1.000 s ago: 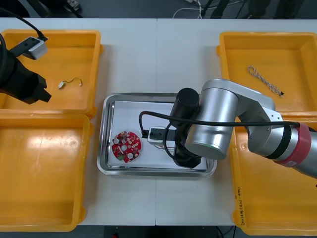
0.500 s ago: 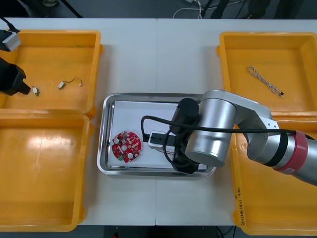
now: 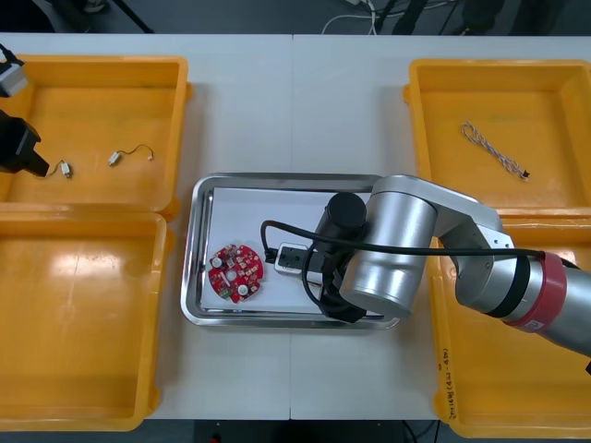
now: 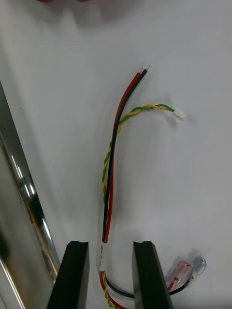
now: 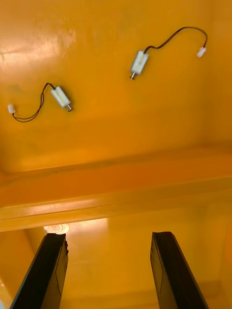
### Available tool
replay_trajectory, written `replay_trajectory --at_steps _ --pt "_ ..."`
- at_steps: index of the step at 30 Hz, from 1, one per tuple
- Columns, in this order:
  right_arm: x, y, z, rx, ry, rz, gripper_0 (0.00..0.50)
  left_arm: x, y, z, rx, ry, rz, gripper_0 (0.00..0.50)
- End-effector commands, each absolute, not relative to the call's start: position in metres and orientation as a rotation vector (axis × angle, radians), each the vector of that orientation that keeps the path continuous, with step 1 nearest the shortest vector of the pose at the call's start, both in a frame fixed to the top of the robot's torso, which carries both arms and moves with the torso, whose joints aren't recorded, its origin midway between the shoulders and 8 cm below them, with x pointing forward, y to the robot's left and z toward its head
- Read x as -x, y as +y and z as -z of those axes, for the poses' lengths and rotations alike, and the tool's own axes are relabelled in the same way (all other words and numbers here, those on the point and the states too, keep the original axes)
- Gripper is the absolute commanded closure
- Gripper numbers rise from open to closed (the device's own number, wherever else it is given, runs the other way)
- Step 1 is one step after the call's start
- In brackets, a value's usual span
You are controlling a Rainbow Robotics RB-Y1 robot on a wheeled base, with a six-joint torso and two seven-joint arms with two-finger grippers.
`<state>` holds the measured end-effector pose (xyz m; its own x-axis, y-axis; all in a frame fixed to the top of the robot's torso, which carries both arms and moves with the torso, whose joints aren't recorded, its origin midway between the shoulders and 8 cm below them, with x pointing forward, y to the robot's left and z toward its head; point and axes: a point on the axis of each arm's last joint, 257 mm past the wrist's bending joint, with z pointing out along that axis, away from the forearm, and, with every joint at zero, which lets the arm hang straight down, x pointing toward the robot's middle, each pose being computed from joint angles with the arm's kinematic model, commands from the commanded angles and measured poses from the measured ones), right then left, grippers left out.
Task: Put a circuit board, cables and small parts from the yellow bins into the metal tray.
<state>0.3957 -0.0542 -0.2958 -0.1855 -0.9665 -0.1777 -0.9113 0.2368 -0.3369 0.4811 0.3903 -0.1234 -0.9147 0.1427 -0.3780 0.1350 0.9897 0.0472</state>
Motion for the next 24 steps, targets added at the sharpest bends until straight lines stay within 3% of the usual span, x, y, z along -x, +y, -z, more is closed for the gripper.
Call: replay_trajectory --at_steps 1,12,20,24 --pt "-0.389 -0.039 0.296 1.702 2.171 0.178 0.0 -0.499 0.416 0.09 -0.144 2.661 -0.076 0.0" --pt "-0.398 -0.04 0.287 1.677 2.149 0.225 0.0 -0.531 0.426 0.106 -0.123 2.599 -0.093 0.0" --pt "-0.411 -0.054 0.262 1.627 2.206 0.247 0.0 -0.555 0.43 0.119 -0.133 2.549 -0.129 0.0" --pt "-0.415 -0.057 0.245 1.61 2.232 0.231 0.0 -0.563 0.423 0.129 -0.13 2.539 -0.109 0.0"
